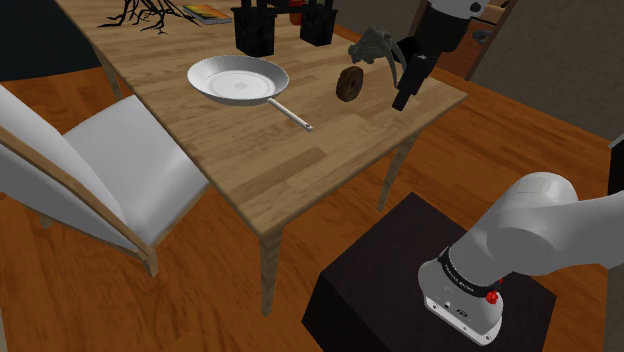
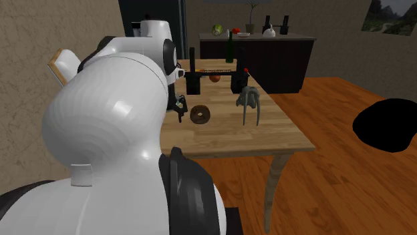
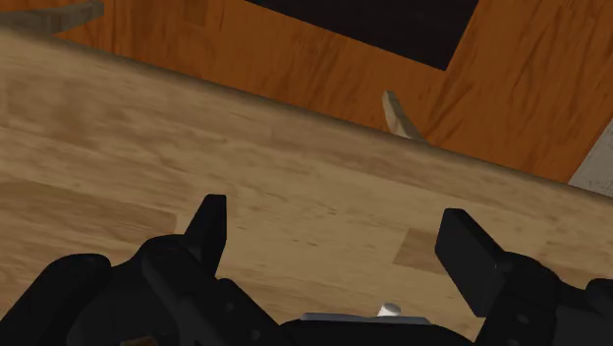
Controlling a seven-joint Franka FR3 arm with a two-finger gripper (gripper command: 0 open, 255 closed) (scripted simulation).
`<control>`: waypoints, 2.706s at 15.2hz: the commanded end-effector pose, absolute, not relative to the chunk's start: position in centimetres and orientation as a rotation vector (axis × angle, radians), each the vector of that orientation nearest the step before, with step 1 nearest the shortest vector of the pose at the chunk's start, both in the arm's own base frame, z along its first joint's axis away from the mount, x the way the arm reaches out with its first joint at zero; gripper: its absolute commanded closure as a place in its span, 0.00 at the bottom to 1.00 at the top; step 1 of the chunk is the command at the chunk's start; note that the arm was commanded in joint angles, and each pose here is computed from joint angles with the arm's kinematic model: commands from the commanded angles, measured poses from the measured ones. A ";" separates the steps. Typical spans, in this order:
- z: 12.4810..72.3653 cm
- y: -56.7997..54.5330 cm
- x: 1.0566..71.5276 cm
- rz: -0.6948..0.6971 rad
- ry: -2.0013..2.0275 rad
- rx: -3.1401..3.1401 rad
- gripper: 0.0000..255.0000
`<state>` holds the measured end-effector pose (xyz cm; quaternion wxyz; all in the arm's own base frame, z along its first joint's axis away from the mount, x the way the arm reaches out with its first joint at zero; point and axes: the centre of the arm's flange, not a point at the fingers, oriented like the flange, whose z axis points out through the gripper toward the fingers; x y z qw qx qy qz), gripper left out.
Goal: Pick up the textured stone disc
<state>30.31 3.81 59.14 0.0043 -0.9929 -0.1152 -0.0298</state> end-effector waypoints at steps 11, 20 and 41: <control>57.8 -4.9 40.3 0.081 -1.319 -2.882 0.00; 55.9 -6.6 52.0 0.236 -2.086 -2.416 0.00; 51.0 -5.7 55.4 0.278 -2.283 -2.239 1.00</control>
